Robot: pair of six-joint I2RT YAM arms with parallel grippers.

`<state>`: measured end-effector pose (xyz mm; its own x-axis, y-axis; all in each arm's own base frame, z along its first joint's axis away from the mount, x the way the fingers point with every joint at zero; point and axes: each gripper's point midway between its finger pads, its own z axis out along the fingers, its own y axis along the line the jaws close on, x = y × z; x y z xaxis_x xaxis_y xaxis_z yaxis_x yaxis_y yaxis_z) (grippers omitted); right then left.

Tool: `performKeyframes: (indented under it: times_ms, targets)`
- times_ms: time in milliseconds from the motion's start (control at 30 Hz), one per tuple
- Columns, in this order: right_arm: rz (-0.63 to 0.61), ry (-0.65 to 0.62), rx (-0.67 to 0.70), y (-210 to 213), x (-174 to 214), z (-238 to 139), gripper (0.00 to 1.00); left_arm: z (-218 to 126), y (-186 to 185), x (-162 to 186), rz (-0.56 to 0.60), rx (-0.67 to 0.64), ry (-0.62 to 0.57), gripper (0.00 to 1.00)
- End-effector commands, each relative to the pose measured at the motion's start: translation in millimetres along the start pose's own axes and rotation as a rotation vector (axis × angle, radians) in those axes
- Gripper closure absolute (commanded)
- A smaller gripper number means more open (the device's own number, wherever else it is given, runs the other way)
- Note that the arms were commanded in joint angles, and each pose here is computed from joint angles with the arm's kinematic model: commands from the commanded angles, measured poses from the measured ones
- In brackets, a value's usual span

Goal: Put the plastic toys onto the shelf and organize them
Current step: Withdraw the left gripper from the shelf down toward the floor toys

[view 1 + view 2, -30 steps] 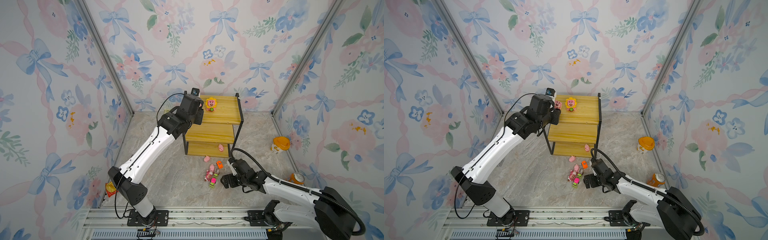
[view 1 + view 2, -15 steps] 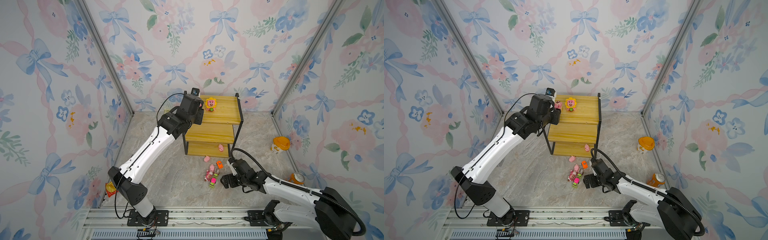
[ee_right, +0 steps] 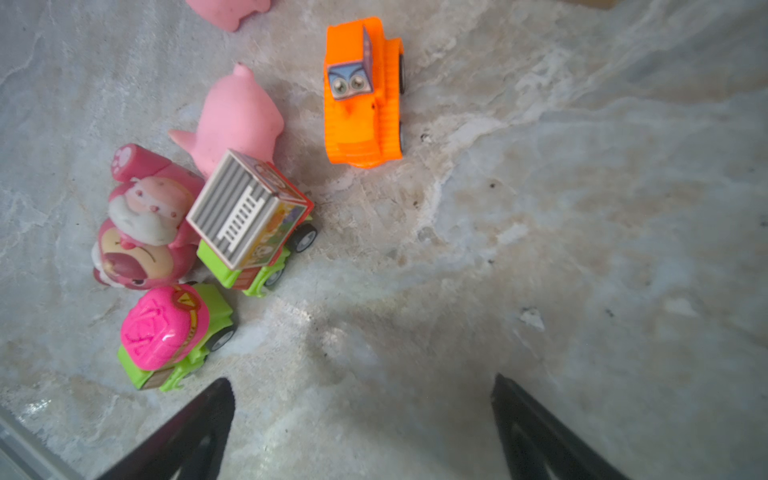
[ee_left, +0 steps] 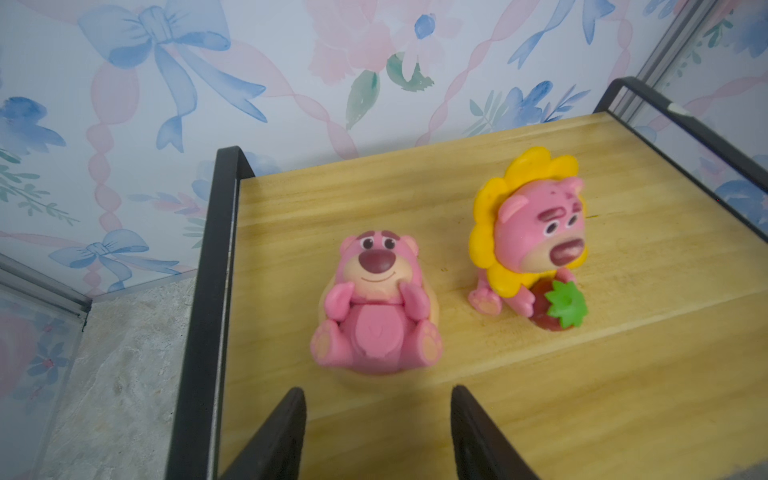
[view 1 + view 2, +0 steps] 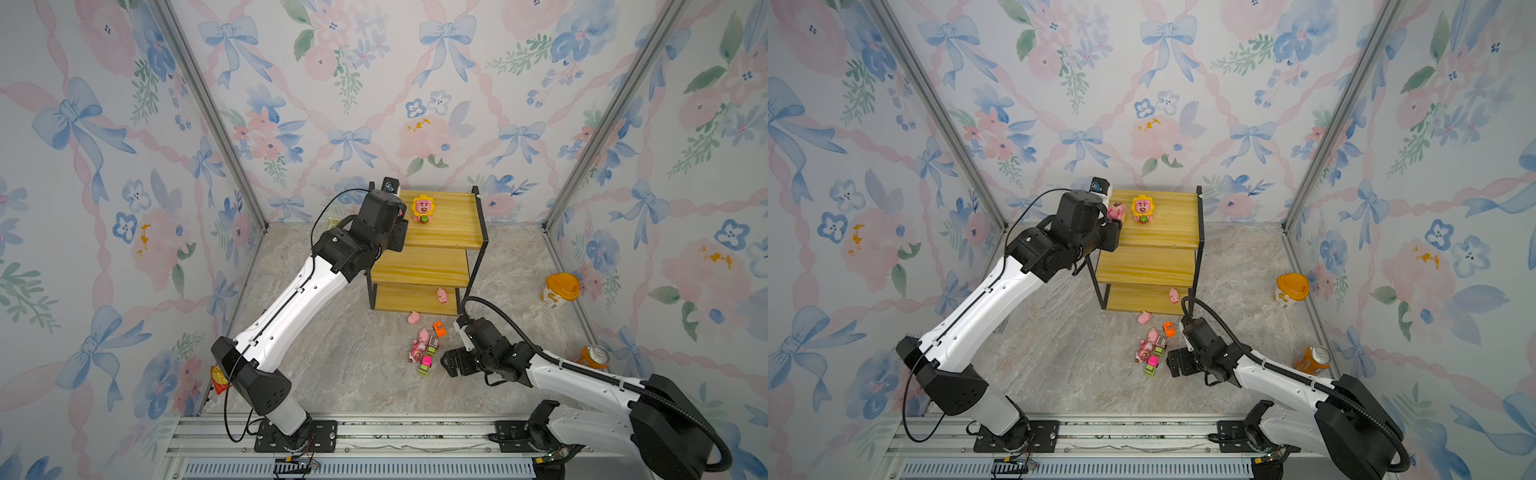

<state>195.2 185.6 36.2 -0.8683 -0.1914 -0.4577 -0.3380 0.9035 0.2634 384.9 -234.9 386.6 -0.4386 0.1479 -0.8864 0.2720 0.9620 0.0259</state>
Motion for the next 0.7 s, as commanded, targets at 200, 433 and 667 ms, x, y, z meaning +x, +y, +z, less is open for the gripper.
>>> performKeyframes:
  times_ms: [200,433,667]
  targets:
    - [0.011,-0.010,0.021,-6,-1,-7,0.01,-48,-2,-1,0.012,0.057,-0.054,0.43]
    - [0.033,-0.039,0.040,-7,-10,-18,0.01,-61,-28,49,0.034,0.201,0.034,0.43]
    - [0.074,-0.072,0.075,-13,-13,-31,0.01,-50,-39,152,-0.039,0.274,0.227,0.44]
